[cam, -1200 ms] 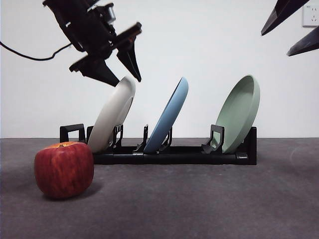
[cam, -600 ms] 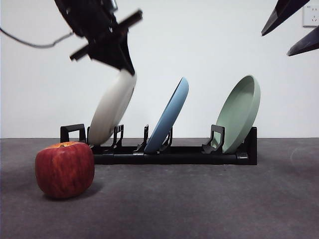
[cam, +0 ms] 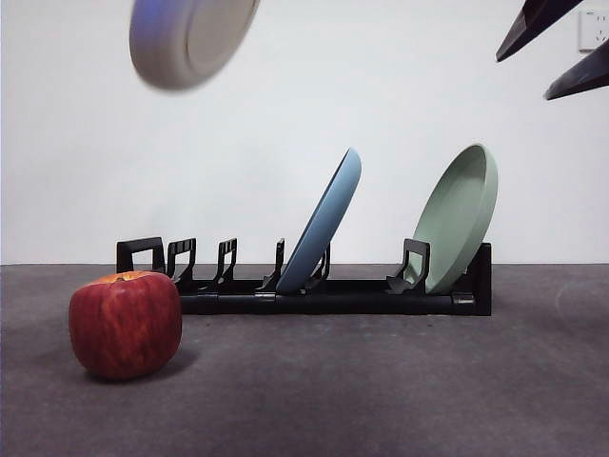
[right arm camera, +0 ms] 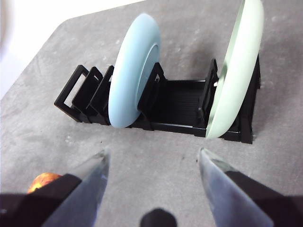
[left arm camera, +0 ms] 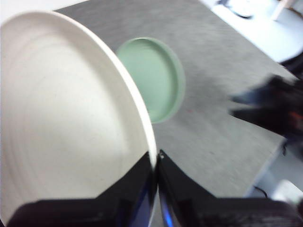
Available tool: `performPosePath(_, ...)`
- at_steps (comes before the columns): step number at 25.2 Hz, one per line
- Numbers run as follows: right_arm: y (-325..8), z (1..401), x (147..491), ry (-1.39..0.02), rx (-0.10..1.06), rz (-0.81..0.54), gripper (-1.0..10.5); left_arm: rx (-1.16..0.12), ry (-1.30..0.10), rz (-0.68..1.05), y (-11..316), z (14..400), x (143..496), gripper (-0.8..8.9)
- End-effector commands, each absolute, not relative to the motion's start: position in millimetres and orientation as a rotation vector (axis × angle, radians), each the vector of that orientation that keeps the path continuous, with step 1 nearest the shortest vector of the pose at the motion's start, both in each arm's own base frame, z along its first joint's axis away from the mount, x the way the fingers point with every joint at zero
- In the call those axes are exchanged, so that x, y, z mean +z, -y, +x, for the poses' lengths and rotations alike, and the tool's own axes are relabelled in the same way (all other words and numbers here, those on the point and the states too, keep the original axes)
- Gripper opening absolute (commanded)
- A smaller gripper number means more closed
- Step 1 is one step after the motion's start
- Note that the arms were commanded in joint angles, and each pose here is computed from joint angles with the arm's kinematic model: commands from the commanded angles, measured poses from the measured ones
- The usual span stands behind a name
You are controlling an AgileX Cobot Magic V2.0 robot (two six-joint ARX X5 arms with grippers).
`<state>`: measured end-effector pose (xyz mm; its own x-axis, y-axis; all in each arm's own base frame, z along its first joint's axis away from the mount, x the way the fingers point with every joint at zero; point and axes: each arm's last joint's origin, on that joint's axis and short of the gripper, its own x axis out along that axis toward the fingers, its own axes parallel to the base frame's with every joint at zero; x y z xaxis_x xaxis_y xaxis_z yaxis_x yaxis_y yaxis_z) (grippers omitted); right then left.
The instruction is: Take the yellow plate from the plate rack,put the plate on the table,take the apple from the table,put the apple in the plate
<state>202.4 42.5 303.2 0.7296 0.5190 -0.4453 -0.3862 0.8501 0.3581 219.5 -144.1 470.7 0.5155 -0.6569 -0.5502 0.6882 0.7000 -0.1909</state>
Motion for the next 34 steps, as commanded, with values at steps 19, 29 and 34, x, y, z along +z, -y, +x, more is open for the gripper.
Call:
performPosePath(19, -34.4, 167.3, 463.4, -0.185, 0.491, 0.148, 3.1, -0.899, -0.794, 0.606, 312.3, 129.1, 309.8, -0.08)
performPosePath(29, -34.4, 166.6, 467.0, -0.187, 0.492, 0.143, 3.1, -0.782, -0.902, 0.779, 335.2, 137.3, 207.2, -0.08)
performPosePath(34, -35.1, 170.6, 465.3, -0.198, 0.492, 0.144, 3.1, -0.784, -0.922, 0.793, 340.5, 138.4, 194.1, 0.01)
